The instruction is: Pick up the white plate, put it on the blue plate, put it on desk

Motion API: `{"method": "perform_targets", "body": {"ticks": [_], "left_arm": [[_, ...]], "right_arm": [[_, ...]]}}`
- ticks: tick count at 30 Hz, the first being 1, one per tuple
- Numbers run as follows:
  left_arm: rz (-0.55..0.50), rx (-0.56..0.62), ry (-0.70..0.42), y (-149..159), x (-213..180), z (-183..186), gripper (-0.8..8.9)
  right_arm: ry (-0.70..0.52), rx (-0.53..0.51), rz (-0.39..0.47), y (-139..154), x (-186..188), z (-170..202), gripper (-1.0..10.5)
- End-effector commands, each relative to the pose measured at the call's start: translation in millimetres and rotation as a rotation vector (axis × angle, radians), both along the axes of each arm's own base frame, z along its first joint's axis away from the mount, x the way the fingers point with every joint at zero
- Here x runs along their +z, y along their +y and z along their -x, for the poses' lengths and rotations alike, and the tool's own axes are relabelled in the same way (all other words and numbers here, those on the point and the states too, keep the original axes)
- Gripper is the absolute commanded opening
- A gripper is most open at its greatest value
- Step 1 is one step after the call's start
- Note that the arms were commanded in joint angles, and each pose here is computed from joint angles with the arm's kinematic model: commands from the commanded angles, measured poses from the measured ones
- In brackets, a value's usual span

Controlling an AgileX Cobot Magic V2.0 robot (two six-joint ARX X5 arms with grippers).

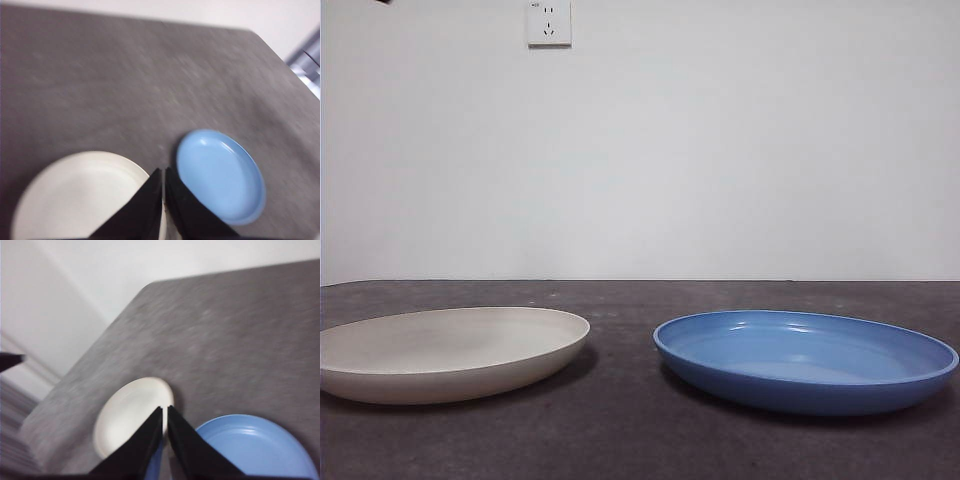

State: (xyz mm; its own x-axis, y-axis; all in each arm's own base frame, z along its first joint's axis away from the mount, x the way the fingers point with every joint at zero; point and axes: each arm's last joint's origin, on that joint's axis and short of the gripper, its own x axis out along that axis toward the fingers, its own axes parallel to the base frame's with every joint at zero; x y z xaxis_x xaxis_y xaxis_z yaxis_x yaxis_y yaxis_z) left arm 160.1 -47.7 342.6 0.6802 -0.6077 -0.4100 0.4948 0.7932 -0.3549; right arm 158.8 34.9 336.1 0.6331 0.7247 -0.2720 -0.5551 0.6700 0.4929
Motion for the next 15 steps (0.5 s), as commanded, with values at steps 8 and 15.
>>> {"method": "perform_targets", "body": {"ticks": [8,15], "left_arm": [[-0.012,-0.071,0.006,-6.2,2.9,0.5,2.68],[-0.015,-0.073,0.002,-6.2,2.9,0.4,5.74]], "right_arm": [[0.031,0.028,0.017,1.8,-0.3,0.9,0.2],[0.034,0.033,0.03,1.7,-1.7,1.5,5.3]]}}
